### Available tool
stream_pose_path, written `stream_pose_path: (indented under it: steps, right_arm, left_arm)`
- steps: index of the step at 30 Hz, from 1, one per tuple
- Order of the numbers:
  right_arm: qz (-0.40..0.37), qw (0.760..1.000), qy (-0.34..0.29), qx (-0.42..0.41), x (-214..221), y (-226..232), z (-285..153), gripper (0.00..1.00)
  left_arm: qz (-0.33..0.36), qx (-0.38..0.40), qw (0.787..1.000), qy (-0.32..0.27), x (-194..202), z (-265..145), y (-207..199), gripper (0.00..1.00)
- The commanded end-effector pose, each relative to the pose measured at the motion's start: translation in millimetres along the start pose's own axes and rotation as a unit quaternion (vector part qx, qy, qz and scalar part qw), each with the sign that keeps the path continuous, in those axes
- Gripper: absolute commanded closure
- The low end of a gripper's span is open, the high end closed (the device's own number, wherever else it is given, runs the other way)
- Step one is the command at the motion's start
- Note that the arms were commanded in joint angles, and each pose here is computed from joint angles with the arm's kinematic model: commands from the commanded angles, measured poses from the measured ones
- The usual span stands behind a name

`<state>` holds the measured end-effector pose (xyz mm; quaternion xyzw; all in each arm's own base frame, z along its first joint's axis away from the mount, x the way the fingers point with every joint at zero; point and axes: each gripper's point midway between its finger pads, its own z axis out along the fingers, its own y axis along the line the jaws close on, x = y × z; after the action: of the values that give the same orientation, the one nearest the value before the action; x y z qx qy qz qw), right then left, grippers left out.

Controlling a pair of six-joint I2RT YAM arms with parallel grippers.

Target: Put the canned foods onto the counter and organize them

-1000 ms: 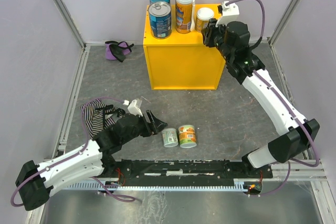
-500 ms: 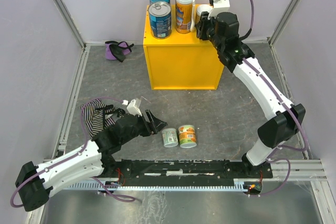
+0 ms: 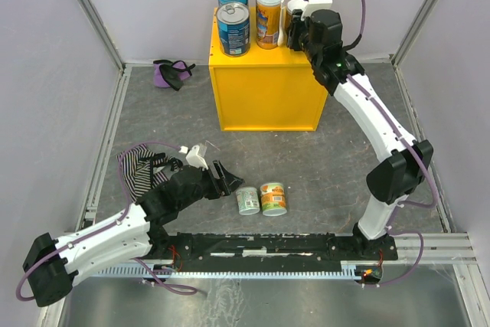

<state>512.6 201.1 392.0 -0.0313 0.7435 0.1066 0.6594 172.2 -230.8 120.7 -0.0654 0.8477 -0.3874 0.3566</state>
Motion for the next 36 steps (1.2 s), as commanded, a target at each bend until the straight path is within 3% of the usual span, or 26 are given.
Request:
stream_pose_path:
  steps: [1,22,36]
  right_arm:
    - [0.001,0.999,-0.032,0.014,-26.8,-10.4,4.2,0.6]
    - [0.013,1.0,-0.022,0.012,-22.7,-25.0,33.2,0.6]
    - [0.025,0.999,-0.022,0.009,-27.0,-26.8,2.1,0.58]
  left_arm:
    - [0.013,0.023,0.999,-0.029,-15.9,0.8,-14.0,0.2]
    - [0.013,0.02,0.999,-0.026,-16.2,4.6,-13.6,0.2]
    - [0.011,0.005,1.0,-0.017,-15.9,4.1,-10.7,0.19]
